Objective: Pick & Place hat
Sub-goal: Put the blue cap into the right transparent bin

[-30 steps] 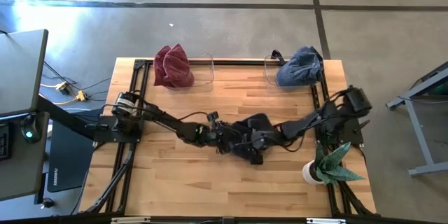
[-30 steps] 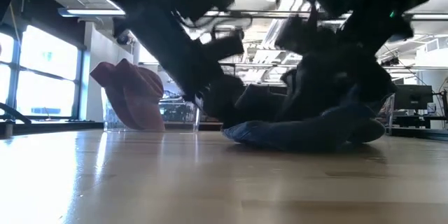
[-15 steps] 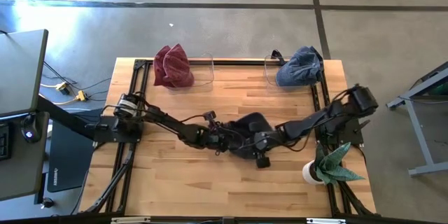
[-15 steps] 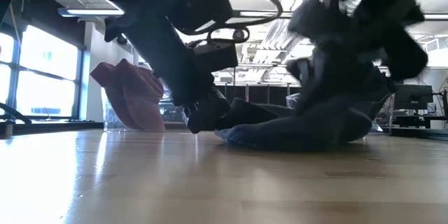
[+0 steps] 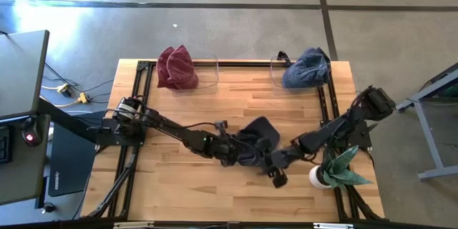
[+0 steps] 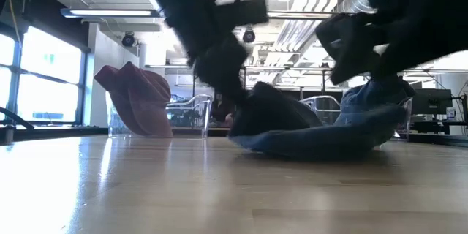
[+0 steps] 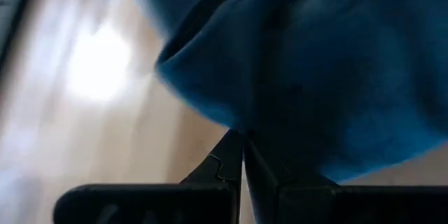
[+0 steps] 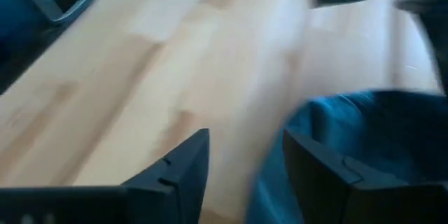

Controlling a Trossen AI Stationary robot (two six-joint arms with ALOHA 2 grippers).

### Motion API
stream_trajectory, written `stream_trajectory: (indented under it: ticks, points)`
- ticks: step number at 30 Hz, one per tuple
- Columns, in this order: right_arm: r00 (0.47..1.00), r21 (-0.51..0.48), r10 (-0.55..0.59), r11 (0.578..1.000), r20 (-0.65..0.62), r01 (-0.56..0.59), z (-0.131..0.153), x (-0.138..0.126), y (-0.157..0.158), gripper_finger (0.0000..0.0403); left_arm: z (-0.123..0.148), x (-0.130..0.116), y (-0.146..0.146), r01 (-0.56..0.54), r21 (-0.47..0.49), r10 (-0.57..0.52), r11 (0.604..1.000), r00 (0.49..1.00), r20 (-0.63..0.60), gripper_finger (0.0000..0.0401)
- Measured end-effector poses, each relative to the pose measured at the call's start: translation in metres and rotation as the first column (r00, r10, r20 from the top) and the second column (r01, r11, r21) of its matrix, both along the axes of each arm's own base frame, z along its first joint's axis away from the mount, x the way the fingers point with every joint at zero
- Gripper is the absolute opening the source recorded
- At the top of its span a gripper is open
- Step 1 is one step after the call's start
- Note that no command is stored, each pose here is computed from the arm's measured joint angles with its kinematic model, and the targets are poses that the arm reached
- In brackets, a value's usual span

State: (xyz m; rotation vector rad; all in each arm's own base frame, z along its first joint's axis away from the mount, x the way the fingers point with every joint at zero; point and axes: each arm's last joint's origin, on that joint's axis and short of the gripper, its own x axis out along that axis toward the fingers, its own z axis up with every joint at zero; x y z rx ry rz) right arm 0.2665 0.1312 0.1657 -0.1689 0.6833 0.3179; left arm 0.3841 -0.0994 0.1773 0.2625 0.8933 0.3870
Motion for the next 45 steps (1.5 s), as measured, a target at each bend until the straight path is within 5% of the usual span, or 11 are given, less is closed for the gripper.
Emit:
stream_trajectory:
  ticks: [5, 13, 17, 26, 31, 35, 39, 45]
  points:
    - [0.993, -0.236, 0.118, 0.964, -0.033, -0.122, -0.017, -0.008, 0.017, 0.0187, -0.007, 0.013, -0.001, 0.071, -0.101, -0.068, 0.992, 0.997, 0.030, 0.0007]
    - [0.988, -0.424, 0.106, 0.894, -0.113, -0.145, -0.033, -0.014, 0.016, 0.0173, -0.010, -0.009, 0.024, -0.130, 0.087, 0.141, 0.988, 0.981, -0.133, 0.0007]
    - [0.996, -0.537, 0.067, 0.839, -0.064, -0.091, -0.032, -0.012, 0.013, 0.0160, 0.013, -0.016, 0.023, -0.129, 0.103, 0.138, 0.986, 0.986, -0.091, 0.0007]
    - [1.000, -0.531, -0.003, 0.847, 0.027, 0.017, -0.027, -0.005, 0.011, 0.0150, 0.035, -0.032, 0.016, -0.057, -0.022, 0.053, 0.998, 0.988, -0.146, 0.0007]
    - [1.000, -0.508, -0.007, 0.861, 0.029, 0.021, -0.030, 0.001, 0.004, 0.0171, 0.030, -0.040, 0.019, -0.087, 0.009, 0.087, 0.996, 0.970, -0.227, 0.0007]
    - [0.999, -0.559, 0.034, 0.829, 0.000, -0.028, -0.046, 0.008, 0.002, 0.0176, 0.030, -0.041, 0.020, -0.090, 0.019, 0.092, 0.996, 0.967, -0.237, 0.0011]
    - [0.998, -0.617, 0.067, 0.785, -0.007, -0.057, -0.061, 0.015, 0.002, 0.0175, 0.030, -0.040, 0.019, -0.077, -0.005, 0.074, 0.997, 0.969, -0.237, 0.0052]
    - [0.998, -0.636, 0.055, 0.771, 0.012, -0.035, -0.065, 0.018, 0.002, 0.0148, 0.030, -0.040, 0.021, -0.083, -0.007, 0.079, 0.997, 0.967, -0.244, 0.0172]
